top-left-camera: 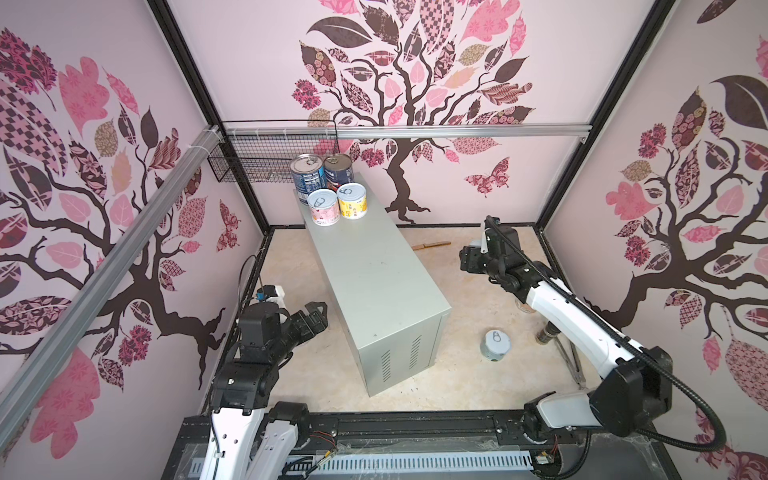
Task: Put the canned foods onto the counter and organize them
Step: 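Carry the white-lidded can up over the cabinet top with the right gripper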
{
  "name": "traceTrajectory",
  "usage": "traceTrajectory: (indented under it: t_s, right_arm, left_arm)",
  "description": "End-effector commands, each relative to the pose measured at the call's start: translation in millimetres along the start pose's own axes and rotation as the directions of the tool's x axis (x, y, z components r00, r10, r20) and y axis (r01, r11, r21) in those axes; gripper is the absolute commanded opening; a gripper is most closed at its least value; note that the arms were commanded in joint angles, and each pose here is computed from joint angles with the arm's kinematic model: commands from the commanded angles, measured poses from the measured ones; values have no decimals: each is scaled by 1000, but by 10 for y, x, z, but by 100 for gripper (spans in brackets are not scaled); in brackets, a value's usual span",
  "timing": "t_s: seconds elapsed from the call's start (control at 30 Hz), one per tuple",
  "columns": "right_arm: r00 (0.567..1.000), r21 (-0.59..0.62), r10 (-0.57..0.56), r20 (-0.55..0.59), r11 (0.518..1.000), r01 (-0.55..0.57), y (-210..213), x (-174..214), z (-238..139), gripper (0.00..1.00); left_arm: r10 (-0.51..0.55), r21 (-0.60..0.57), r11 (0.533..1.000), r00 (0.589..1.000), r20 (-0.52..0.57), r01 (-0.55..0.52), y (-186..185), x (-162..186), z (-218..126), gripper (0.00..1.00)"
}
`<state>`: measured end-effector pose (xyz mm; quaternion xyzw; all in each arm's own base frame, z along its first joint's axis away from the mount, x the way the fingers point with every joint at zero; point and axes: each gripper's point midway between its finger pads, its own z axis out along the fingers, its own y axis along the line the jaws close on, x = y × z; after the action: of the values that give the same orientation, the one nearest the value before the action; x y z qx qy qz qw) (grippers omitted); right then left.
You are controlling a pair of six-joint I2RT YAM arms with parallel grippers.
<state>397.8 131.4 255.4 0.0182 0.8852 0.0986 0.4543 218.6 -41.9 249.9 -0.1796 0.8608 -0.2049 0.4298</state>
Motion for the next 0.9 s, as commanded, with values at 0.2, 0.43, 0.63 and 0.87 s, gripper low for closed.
traceTrajectory:
  t_s: [0.2, 0.43, 0.63, 0.87]
  right_arm:
    - [983, -126, -131, 125, 981, 147, 751, -535, -904, 57]
    - [959, -165, -204, 195, 957, 237, 1207, -806, -1379, 56]
    - [930, -216, -307, 202, 912, 349, 1637, -968, -1613, 57]
    - [891, -284, -429, 148, 845, 454, 2146, -854, -1548, 58]
  left_arm:
    - [25, 32, 999, 998, 54, -27, -142, -123, -448, 98]
    - [62, 11, 998, 993, 98, -63, -160, -233, -616, 98]
    - [74, 15, 997, 992, 106, -76, -157, -224, -608, 98]
    - [89, 6, 996, 989, 117, -90, -102, -179, -576, 98]
